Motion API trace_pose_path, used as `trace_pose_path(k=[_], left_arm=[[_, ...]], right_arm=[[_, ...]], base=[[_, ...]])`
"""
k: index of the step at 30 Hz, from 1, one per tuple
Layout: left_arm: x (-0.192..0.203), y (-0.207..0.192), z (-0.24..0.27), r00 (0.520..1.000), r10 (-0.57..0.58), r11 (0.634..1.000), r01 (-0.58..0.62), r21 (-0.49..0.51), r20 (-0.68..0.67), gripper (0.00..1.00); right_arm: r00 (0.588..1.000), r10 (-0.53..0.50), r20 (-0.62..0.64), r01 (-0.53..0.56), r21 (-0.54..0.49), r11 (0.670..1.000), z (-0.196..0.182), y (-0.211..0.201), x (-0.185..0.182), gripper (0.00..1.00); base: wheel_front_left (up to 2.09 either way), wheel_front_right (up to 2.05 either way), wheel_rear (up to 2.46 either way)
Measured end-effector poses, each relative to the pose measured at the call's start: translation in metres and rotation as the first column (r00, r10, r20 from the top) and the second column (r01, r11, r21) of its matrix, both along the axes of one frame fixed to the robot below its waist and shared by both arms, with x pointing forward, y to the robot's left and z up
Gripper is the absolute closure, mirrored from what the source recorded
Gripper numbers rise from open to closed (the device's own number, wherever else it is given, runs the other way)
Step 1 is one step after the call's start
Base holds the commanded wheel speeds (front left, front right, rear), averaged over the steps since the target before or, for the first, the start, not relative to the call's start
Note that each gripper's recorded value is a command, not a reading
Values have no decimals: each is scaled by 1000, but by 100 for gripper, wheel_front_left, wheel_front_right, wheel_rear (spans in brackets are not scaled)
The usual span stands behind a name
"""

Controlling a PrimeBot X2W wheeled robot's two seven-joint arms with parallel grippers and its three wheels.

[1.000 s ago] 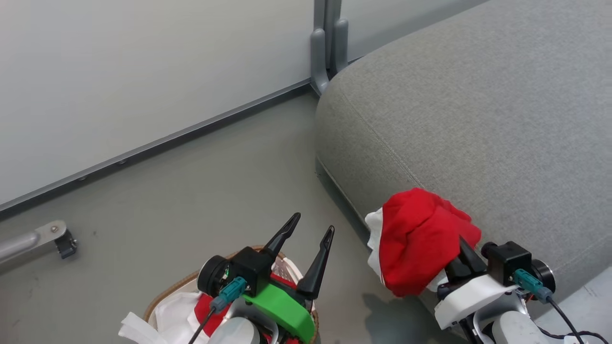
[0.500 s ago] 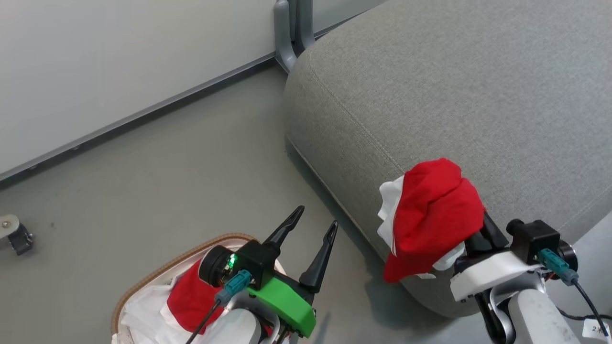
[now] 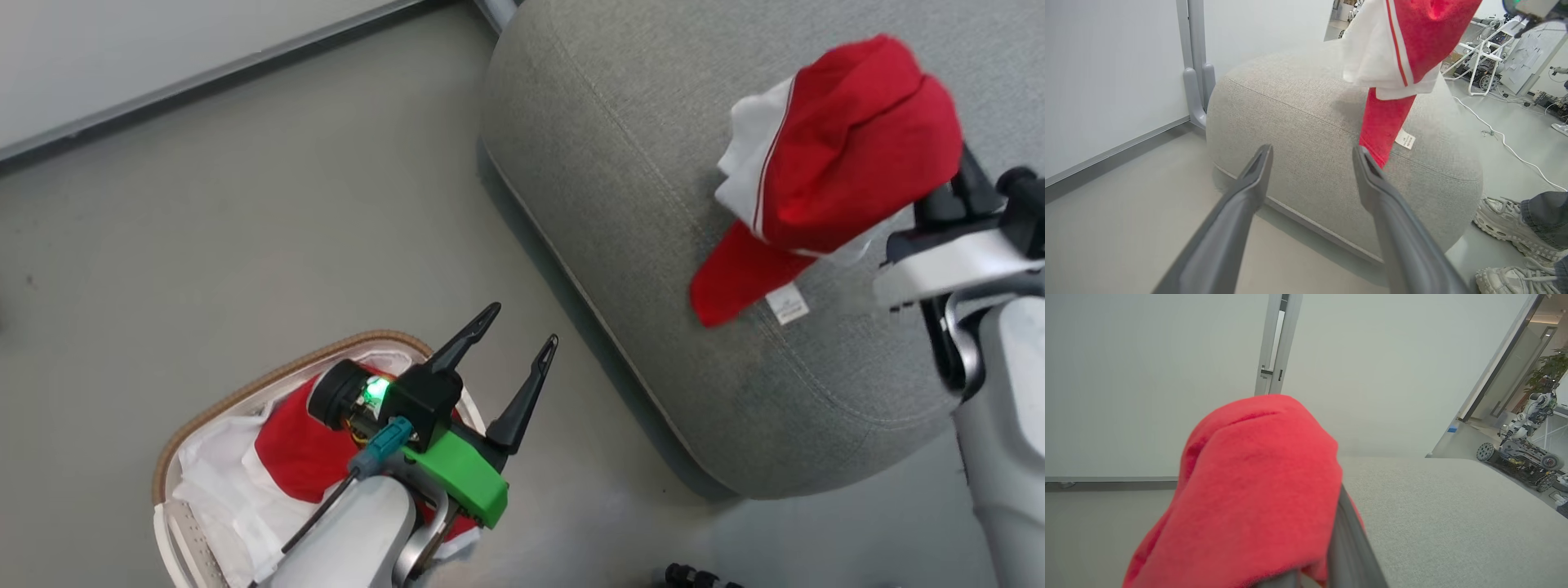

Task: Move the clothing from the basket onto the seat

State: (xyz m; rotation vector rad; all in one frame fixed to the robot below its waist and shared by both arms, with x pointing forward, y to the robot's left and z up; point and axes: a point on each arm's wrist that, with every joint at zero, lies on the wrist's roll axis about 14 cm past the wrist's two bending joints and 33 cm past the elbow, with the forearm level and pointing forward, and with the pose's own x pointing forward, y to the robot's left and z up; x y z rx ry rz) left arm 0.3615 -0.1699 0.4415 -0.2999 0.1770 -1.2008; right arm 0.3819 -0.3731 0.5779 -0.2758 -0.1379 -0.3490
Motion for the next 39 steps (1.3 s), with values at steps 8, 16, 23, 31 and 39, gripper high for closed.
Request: trace_pose_path(k=[8,16,23,31,39], left_arm=[[30,11,-33,1000,19,1000,-19,19,-20,0],[48,24,-72,998,33,998,-31,48,-54,0],[60,43,-108,992,78,994,-69,89,-103,0],[66,62,-134,978,141,985,-122,125,-152,0],[67,69,-133,974,164,980,-143,140,-154,0]], right_arm=[[1000,3,-11,-4,-118,993,20,-23,66,100],[996,-84,-30,76,-215,974,29,-68,117,100],[977,-178,-114,147,-242,959,-7,-99,141,100],[929,-202,-311,176,-110,978,-120,-92,136,100],[884,-235,-403,237,-44,970,-165,-90,99,100]], base=[[0,0,0],[0,0,0],[0,0,0],[0,0,0],[0,0,0]])
